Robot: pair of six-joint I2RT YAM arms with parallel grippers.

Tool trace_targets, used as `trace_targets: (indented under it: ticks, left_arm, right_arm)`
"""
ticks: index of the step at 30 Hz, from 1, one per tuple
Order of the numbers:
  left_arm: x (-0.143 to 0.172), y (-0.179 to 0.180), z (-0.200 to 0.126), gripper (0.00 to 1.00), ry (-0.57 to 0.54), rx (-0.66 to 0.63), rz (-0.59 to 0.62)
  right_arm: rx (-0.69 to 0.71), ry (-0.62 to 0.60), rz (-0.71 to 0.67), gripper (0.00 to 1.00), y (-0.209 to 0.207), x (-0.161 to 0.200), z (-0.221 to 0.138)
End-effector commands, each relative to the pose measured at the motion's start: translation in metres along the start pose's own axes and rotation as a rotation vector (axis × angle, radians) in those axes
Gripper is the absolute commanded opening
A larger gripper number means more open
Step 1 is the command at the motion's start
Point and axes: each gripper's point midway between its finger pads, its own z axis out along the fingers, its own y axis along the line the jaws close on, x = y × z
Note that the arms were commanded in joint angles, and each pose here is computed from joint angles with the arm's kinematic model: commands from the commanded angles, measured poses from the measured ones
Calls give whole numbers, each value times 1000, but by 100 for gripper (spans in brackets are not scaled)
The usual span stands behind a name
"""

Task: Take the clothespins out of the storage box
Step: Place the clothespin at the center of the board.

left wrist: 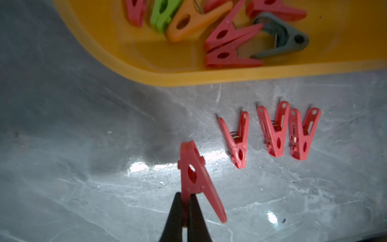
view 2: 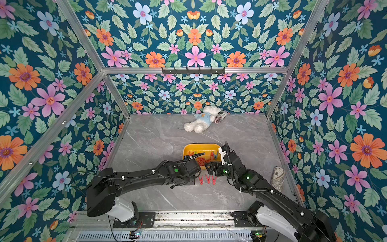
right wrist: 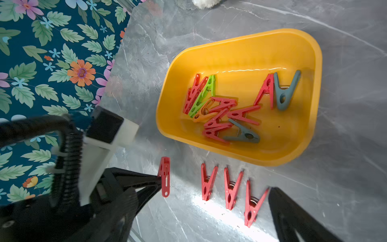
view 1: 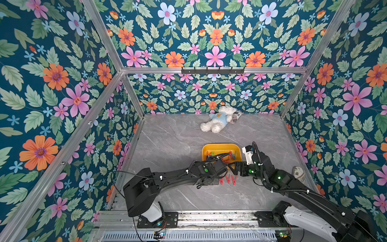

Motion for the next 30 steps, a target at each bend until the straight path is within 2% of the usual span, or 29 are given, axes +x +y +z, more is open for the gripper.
trace_targets:
  ticks: [1,15,21,24,27,30]
  left_arm:
    - [2,-6,11,0,10,17,13]
    - [15,-8,42,4,75,-14,53]
    - [14,-8,39,16,75,-15,55]
    - [9,-10,33,24,57,-10,53]
    - [3,-9,26,26,34,-12,50]
    - [-4,-9,16,32,13,-6,43]
  right_arm:
    - [16,-7,21,99,-4,1,-2]
    - [45,-22,40,99,-10,1,-5]
    - [57,-35,46,99,-10,-5,-3]
    - [74,-44,50,96,-11,-10,-1]
    - [97,-50,53,90,-12,-15,2]
    - [120,-47,55,82,-13,-19,6]
